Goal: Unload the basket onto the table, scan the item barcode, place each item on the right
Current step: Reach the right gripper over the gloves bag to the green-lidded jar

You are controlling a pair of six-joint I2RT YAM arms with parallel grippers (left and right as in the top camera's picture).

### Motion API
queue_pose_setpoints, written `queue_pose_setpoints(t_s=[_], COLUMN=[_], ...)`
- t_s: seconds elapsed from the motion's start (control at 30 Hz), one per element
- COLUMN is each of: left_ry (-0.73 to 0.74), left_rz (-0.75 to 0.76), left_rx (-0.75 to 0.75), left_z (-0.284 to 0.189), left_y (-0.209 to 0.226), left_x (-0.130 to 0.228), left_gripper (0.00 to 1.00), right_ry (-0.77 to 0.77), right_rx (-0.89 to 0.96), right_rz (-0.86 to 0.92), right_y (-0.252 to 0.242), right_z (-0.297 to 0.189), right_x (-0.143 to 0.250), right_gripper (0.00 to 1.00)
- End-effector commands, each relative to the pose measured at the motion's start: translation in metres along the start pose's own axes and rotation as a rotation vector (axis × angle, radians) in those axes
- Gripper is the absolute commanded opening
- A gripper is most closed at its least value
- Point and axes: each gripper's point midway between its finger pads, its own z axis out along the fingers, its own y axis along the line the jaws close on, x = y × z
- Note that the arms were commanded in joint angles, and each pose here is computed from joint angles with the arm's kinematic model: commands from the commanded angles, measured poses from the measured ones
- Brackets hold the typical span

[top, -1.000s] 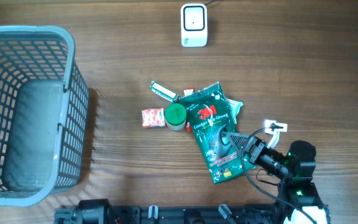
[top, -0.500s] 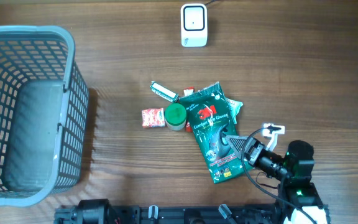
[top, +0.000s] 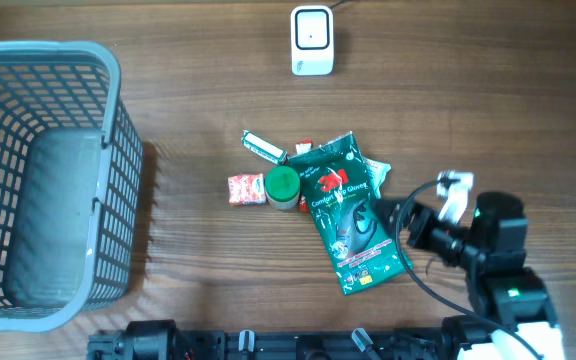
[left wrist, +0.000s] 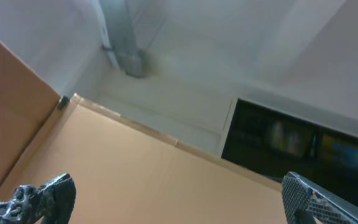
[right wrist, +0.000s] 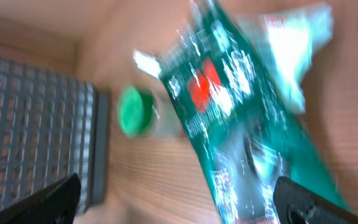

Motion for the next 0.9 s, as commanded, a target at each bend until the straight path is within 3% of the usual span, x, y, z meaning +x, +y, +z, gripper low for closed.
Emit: queue_pose_setpoints(t_s=[0.0, 0.27, 0.43, 0.67, 0.87], left_ry=[0.039, 0.19, 0.299, 0.392, 0.437], left_rz=[-0.014, 0.019, 0.042, 0.061, 0.071], left_rx=[0.022, -0.031, -0.069, -0.102, -0.118], left_z=[-0.004, -0.008, -0.014, -0.023, -0.027], left_y=[-0.002, 0.011, 0.022, 0.031, 0.035], left_x=[0.008, 0.045, 0.071, 0.092, 0.102], left_gripper=[1.0, 1.0, 1.0, 1.0, 1.0], right_ry=[-0.059, 0.373, 0.512, 0.567, 0.547], right_rx=[0.241, 0.339, 0.357, 0.431, 0.391], right_rz=[-0.191, -0.447, -0.524, -0.44, -0.456], right_y=[0.02, 0.08, 0.071, 0.046, 0.078], right_z=[-0.016, 0.089, 0.155, 0.175, 0.175], right_x=[-0.051, -0.016, 0.03, 0.049, 0.048], right_gripper=[0.99, 0.99, 1.0, 1.0, 1.0])
